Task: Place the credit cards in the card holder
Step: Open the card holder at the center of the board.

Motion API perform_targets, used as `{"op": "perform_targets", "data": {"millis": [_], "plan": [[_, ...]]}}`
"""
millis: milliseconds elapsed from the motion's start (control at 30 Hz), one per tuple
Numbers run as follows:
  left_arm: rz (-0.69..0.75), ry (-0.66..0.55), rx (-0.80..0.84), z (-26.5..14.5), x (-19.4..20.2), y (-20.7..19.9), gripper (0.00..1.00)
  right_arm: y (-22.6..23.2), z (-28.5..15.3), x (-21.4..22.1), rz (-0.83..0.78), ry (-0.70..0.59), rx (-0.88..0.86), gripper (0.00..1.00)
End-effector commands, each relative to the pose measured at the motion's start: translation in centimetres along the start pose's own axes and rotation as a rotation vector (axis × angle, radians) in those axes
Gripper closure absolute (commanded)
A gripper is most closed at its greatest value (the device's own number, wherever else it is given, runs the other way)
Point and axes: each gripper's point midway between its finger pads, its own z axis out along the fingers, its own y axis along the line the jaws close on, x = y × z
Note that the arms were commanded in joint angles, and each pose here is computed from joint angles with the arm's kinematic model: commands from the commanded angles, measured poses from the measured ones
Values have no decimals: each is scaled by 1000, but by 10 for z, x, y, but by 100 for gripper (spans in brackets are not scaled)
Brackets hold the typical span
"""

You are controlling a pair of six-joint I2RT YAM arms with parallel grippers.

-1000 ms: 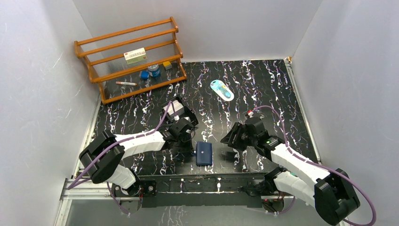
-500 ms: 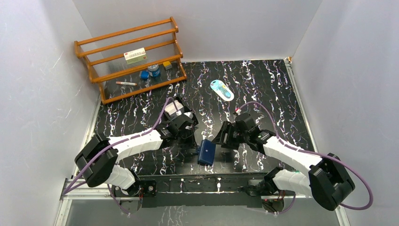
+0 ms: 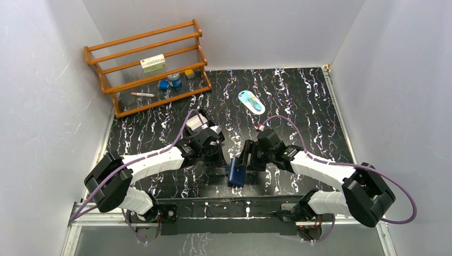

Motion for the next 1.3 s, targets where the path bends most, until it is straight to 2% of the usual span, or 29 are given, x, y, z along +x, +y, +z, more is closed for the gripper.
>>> {"op": "perform_targets", "data": {"millis": [0, 267, 600, 733, 967, 1067, 1267], "plan": [[8, -25, 64, -9, -10, -21, 100, 31, -3, -13, -32, -38, -53, 26], [-1, -23, 75, -10, -9, -22, 100, 18, 5, -7, -33, -11, 51, 28], [1, -25, 43, -8, -4, -10, 100, -8, -1, -11, -67, -27, 199, 43], [7, -23, -5, -5, 0, 3, 100, -16, -6, -11, -82, -38, 228, 48], [4, -44, -1, -12, -1, 5, 100, -21, -8, -10, -84, -48, 235, 56], [0, -48, -4, -14, -1, 6, 100, -23, -10, -10, -88, -54, 245, 62], [-13, -50, 11, -17, 1, 5, 100, -28, -13, -7, -89, -48, 266, 64]]}}
